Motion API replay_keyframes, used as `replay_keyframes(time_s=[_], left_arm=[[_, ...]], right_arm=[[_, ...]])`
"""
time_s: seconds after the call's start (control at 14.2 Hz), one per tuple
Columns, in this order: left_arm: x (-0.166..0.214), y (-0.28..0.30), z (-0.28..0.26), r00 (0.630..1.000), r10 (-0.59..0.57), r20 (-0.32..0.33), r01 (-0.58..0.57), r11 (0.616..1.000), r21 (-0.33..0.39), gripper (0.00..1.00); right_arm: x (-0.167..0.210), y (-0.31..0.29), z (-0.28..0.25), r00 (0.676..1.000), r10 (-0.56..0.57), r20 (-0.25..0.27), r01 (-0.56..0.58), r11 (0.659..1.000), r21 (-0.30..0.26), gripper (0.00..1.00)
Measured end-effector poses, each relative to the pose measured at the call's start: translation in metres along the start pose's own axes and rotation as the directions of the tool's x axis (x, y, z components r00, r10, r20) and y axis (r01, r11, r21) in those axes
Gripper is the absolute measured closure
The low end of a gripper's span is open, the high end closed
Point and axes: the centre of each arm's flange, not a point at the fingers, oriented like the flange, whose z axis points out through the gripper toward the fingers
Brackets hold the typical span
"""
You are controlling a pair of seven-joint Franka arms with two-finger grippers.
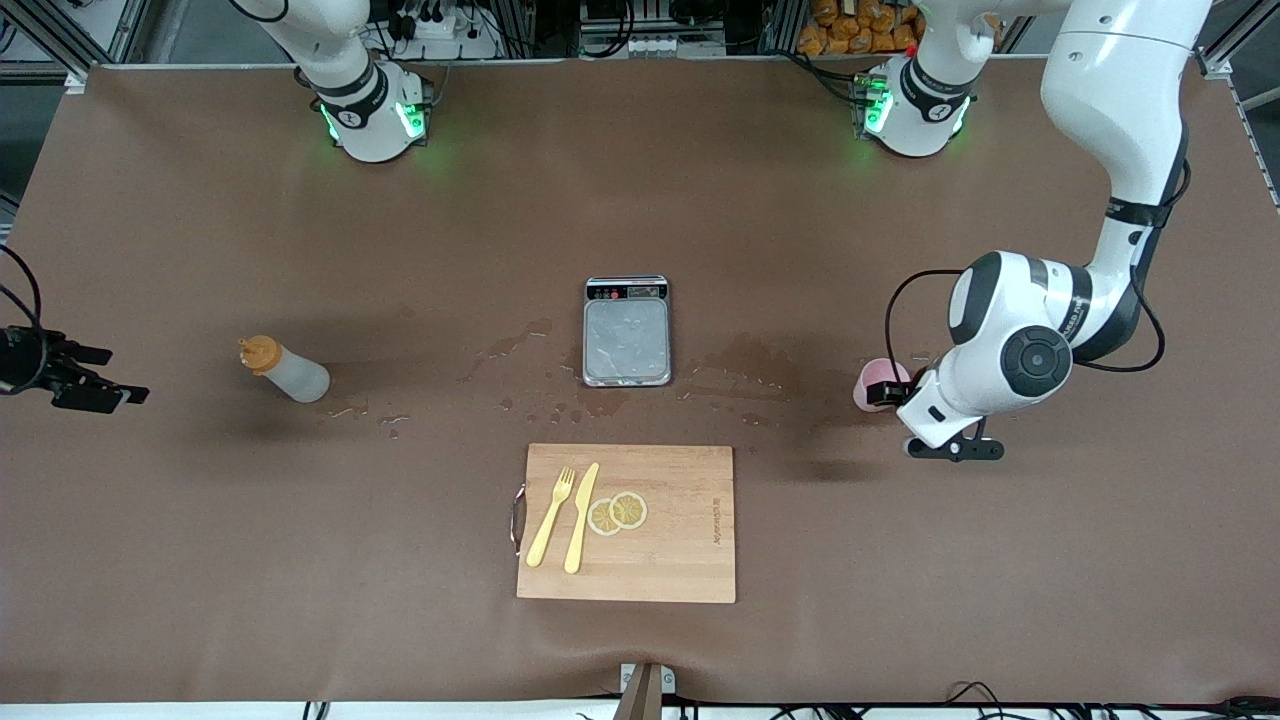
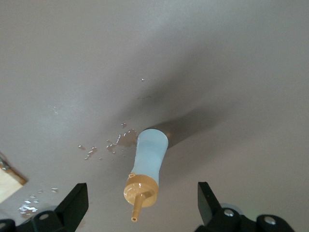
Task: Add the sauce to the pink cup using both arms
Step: 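Grasp the pink cup with the left gripper while the right gripper grasps the bottle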
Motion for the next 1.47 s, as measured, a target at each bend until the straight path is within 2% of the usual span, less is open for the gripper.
replay_keyframes(time_s=[0.21, 0.42, 0.63, 0.91, 1.33, 1.47], left_arm=[[-0.007, -0.004, -0.006, 1.0, -0.004, -0.003, 0.004, 1.0, 0.004, 0.0], [-0.016, -0.004, 0.004, 1.0, -0.002, 0.016, 0.002, 1.0, 0.008, 0.0], [-0.023, -0.002, 0.017, 1.0, 0.003, 0.019, -0.004, 1.0, 0.008, 0.0], [-0.025, -0.002, 0.021, 1.0, 0.004, 0.024, -0.005, 1.0, 0.009, 0.0], [-0.026, -0.002, 0.036, 0.999, 0.005, 0.044, -0.006, 1.0, 0.009, 0.0], [-0.026, -0.001, 0.038, 0.999, 0.007, 0.045, -0.007, 1.0, 0.009, 0.19]], right_arm=[[0.029, 0.043, 0.027, 0.99, 0.099, 0.098, -0.109, 0.988, 0.106, 0.0], [0.044, 0.066, 0.061, 0.958, 0.196, 0.211, -0.227, 0.965, 0.133, 0.0], [0.044, 0.066, 0.089, 0.893, 0.282, 0.351, -0.346, 0.929, 0.133, 0.0], [0.055, 0.082, 0.13, 0.795, 0.346, 0.498, -0.468, 0.873, 0.14, 0.0], [0.073, 0.121, 0.185, 0.677, 0.385, 0.627, -0.587, 0.796, 0.146, 0.0], [0.073, 0.124, 0.198, 0.649, 0.377, 0.661, -0.598, 0.789, 0.138, 0.0]])
